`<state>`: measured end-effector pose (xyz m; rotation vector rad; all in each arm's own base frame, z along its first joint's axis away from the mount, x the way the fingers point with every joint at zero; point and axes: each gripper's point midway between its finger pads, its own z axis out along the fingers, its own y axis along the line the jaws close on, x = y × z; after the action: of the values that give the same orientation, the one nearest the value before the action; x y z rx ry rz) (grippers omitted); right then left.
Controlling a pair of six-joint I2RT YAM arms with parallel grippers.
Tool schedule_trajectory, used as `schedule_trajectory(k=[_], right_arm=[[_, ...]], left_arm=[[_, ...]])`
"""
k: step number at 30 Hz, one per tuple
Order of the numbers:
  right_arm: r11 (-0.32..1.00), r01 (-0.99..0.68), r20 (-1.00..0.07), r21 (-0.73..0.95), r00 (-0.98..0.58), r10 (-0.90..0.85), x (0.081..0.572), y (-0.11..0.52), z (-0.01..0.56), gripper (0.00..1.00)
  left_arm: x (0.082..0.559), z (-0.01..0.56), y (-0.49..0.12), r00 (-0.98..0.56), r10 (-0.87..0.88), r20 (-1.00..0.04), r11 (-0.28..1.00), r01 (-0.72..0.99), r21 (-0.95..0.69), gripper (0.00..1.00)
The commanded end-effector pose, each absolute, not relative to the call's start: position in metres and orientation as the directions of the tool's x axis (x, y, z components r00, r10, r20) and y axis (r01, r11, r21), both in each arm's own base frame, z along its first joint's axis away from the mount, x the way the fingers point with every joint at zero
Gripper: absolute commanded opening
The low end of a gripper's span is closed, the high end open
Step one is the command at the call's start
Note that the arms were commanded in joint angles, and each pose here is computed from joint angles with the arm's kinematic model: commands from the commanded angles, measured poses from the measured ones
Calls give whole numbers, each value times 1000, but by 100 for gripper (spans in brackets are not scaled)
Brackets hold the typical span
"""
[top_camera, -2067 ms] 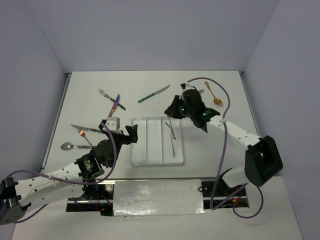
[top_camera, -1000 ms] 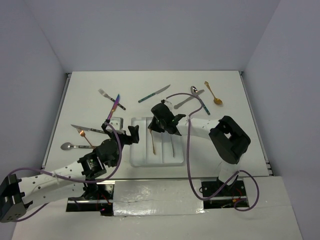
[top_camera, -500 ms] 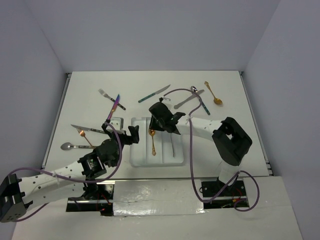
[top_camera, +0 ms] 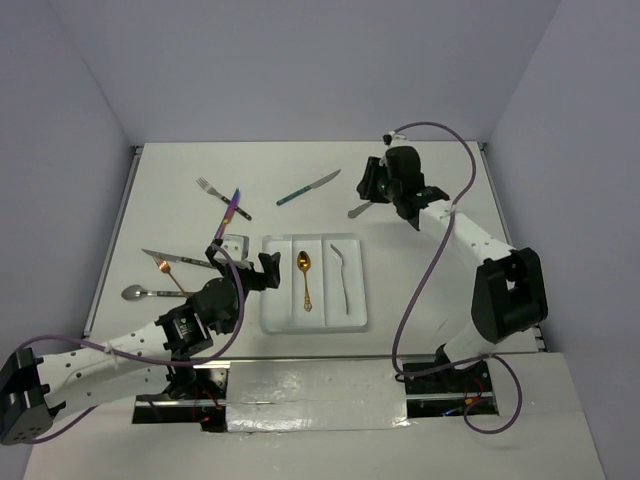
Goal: Sort the eating utensils into containers
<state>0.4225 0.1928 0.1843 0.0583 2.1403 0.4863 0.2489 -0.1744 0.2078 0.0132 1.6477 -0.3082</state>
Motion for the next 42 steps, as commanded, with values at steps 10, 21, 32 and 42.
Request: schedule_trajectory(k=[10,21,32,42], right_arm=[[981,-169,-870,90,-493,-5,497,152,199,43],[876,416,-642,243,-609,467,487,117,135,40],[639,736,-456,222,-501,736,480,122,76,41],[536,805,-447,257,-392,804,489,123,72,50]], left_arm=[[252,225,-192,-106,-185,-977,948,244,-206,93],[250,227,-193,-103,-197,-975,942,255,-218,94],[252,224,-192,-104,-183,-978,949,241,-204,94],[252,221,-193,-111,-181,-977,948,244,-204,94]])
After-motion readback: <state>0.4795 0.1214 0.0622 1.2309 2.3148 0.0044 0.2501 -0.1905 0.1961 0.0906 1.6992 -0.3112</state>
